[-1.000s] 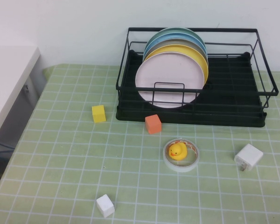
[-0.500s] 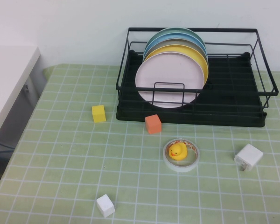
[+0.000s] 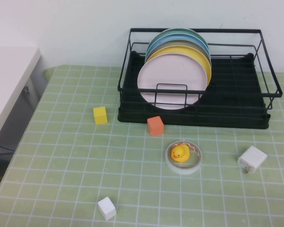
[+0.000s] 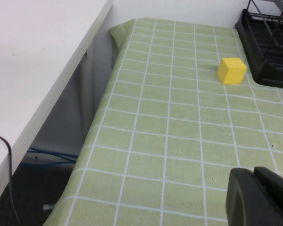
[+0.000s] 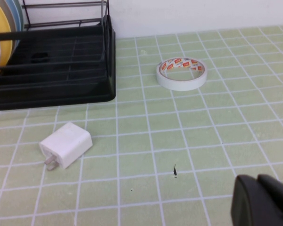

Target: Place plate on rack

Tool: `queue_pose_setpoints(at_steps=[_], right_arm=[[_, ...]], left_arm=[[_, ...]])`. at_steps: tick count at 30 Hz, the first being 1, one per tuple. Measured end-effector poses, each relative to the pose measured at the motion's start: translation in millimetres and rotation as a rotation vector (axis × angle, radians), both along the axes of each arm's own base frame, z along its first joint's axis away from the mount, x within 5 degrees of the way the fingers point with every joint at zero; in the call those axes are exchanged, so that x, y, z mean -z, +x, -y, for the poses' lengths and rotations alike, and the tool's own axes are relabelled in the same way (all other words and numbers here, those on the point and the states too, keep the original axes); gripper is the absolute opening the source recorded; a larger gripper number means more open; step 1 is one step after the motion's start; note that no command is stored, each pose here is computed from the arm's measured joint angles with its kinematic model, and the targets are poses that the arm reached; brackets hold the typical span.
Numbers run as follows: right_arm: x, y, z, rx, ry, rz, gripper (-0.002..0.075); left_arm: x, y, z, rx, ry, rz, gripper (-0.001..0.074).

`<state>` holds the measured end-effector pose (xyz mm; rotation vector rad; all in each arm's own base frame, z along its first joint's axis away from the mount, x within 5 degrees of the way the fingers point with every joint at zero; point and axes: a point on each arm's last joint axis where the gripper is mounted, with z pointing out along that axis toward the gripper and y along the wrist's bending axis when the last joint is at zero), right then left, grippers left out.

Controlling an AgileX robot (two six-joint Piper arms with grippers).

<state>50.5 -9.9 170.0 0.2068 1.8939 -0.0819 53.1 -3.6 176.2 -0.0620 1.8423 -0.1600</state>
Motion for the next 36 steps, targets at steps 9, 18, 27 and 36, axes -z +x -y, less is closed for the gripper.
queue_pose_setpoints(at_steps=[9,18,27,36], right_arm=[[0.0,0.0,0.0,0.0,0.0,0.0,-0.0002],[0.0,0.0,0.0,0.0,0.0,0.0,-0.0002],[0.0,0.0,0.0,0.0,0.0,0.0,-0.0002],[0.0,0.0,0.0,0.0,0.0,0.0,-0.0002]], left_arm=[[-0.1,-0.8,5.7,0.109,0.001,0.002,-0.0001],[-0.1,-0.9,6.2,0.117,0.001,0.002,-0.0001],[-0.1,-0.9,6.1,0.116,0.001,0.002,-0.0001],[-0.1,-0.8,6.0,0.115,0.001,0.002,-0.0001]])
